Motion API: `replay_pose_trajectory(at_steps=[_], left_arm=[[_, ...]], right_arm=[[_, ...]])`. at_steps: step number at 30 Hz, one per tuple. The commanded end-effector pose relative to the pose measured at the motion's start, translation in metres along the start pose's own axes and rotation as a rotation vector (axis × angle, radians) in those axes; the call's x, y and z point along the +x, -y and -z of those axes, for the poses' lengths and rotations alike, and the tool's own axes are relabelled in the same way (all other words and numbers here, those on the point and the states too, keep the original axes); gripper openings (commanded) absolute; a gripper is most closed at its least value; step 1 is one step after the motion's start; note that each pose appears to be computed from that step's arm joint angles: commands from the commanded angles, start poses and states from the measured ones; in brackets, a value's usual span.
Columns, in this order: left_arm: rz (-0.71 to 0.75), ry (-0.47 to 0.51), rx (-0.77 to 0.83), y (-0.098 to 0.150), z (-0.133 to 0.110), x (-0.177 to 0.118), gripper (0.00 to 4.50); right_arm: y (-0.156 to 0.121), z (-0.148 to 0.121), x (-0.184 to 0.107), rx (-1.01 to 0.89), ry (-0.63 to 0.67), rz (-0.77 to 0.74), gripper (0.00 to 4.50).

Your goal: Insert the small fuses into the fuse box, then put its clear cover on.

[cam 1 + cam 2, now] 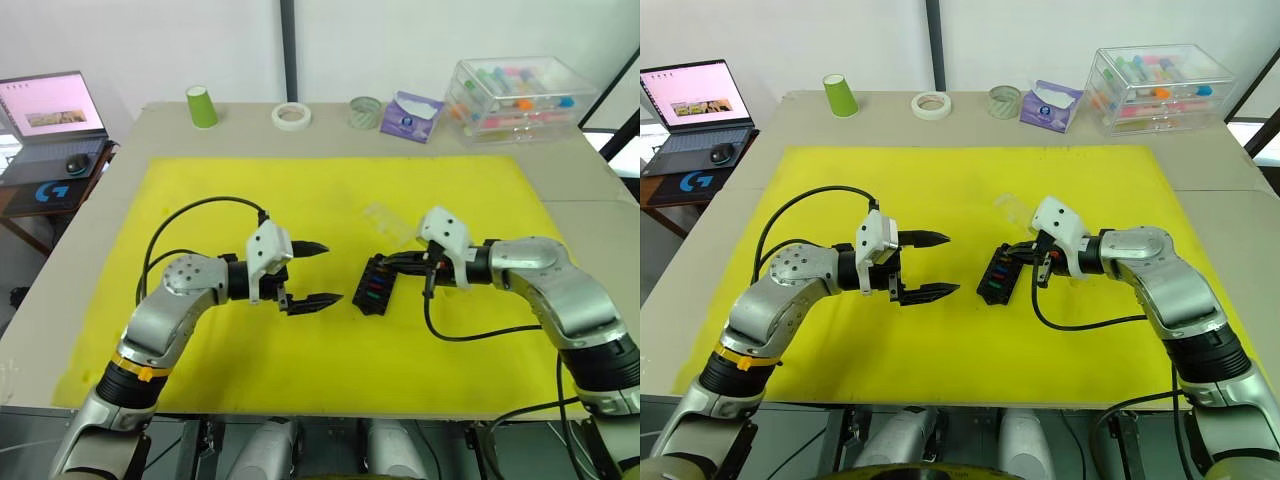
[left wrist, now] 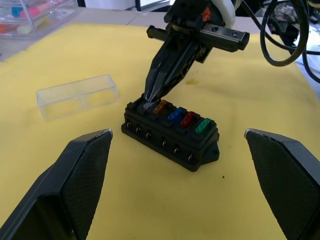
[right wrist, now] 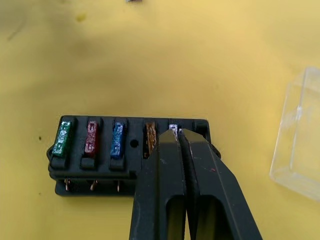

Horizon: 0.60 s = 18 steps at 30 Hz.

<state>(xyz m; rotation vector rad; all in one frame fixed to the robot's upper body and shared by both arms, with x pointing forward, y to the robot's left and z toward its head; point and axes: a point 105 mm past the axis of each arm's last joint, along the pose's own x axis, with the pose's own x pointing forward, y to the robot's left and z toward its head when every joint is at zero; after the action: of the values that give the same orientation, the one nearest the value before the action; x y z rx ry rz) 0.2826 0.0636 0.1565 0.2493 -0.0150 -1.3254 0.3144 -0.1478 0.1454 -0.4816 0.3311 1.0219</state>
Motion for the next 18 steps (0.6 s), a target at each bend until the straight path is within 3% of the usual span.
replay_pose_trajectory(at_steps=[1,12,18], left_arm=[[0.006,0.02,0.032,0.002,-0.01,-0.002,4.5],[0.007,0.018,0.031,0.003,-0.009,-0.002,4.5],[0.006,0.022,0.028,0.004,-0.008,-0.003,4.5]], right_arm=[[-0.004,0.022,0.003,0.042,-0.084,-0.013,0.07],[-0.006,0.025,0.003,0.041,-0.105,-0.023,0.07],[-0.005,0.015,0.0,0.047,-0.037,-0.019,0.07]])
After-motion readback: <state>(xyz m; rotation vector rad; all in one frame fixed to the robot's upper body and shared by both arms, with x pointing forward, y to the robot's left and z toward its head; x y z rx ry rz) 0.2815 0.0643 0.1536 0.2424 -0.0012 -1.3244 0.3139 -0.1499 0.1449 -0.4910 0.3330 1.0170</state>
